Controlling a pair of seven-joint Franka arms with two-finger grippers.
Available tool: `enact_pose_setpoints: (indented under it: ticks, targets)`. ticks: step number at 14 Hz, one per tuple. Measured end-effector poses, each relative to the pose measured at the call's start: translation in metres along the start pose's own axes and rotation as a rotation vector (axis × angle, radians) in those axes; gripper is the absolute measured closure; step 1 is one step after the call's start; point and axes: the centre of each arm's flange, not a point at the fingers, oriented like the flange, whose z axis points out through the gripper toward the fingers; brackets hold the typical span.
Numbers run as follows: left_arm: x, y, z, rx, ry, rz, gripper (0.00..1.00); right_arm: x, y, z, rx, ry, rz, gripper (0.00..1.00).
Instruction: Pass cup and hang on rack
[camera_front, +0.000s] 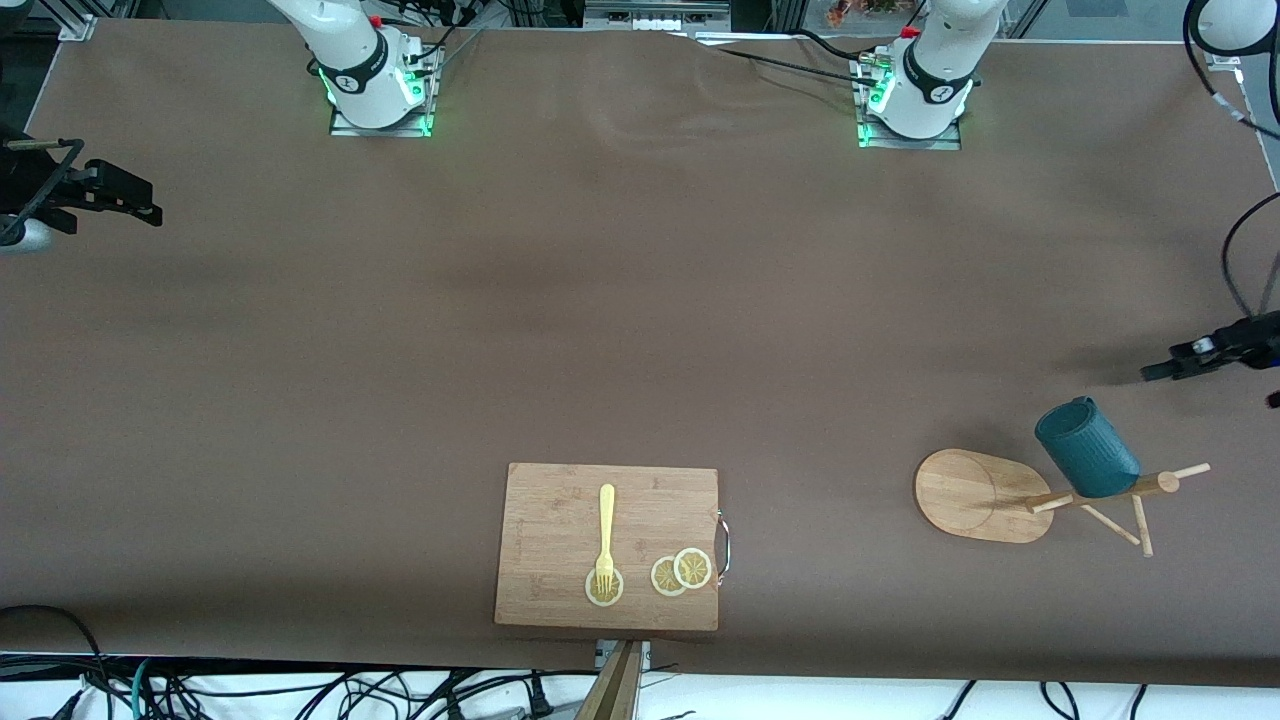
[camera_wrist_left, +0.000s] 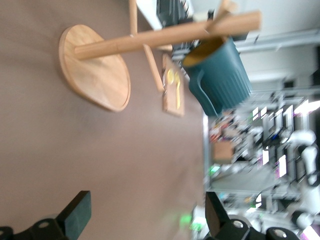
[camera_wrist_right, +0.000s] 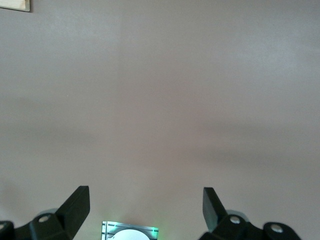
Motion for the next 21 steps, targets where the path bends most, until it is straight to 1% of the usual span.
enact_pose_setpoints:
  ticks: [2, 3, 6, 8, 10, 13, 16, 18, 21]
  targets:
    - [-0.001, 0.046, -0.042, 0.116, -0.051, 0.05, 0.0, 0.0, 0.0, 0.0, 0.0, 0.0, 0.0, 0.0]
    - [-0.002, 0.068, -0.059, 0.161, -0.069, 0.071, 0.0, 0.0, 0.0, 0.0, 0.0, 0.0, 0.0, 0.0]
    - [-0.005, 0.139, -0.101, 0.307, -0.103, 0.128, 0.0, 0.0, 0.0, 0.0, 0.0, 0.0, 0.0, 0.0]
    - [-0.006, 0.205, -0.116, 0.422, -0.12, 0.174, 0.0, 0.0, 0.0, 0.0, 0.0, 0.0, 0.0, 0.0]
    - [-0.004, 0.276, -0.11, 0.529, -0.147, 0.214, 0.0, 0.0, 0.0, 0.0, 0.0, 0.0, 0.0, 0.0]
    - [0.011, 0.376, -0.061, 0.68, -0.203, 0.23, 0.0, 0.0, 0.0, 0.0, 0.0, 0.0, 0.0, 0.0]
    - [0.024, 0.455, 0.012, 0.816, -0.24, 0.178, 0.0, 0.0, 0.0, 0.0, 0.0, 0.0, 0.0, 0.0]
    - [0.029, 0.49, 0.059, 0.884, -0.242, 0.12, 0.0, 0.0, 0.0, 0.0, 0.0, 0.0, 0.0, 0.0]
    - [0.039, 0.513, 0.13, 0.977, -0.252, 0.007, 0.0, 0.0, 0.0, 0.0, 0.0, 0.0, 0.0, 0.0]
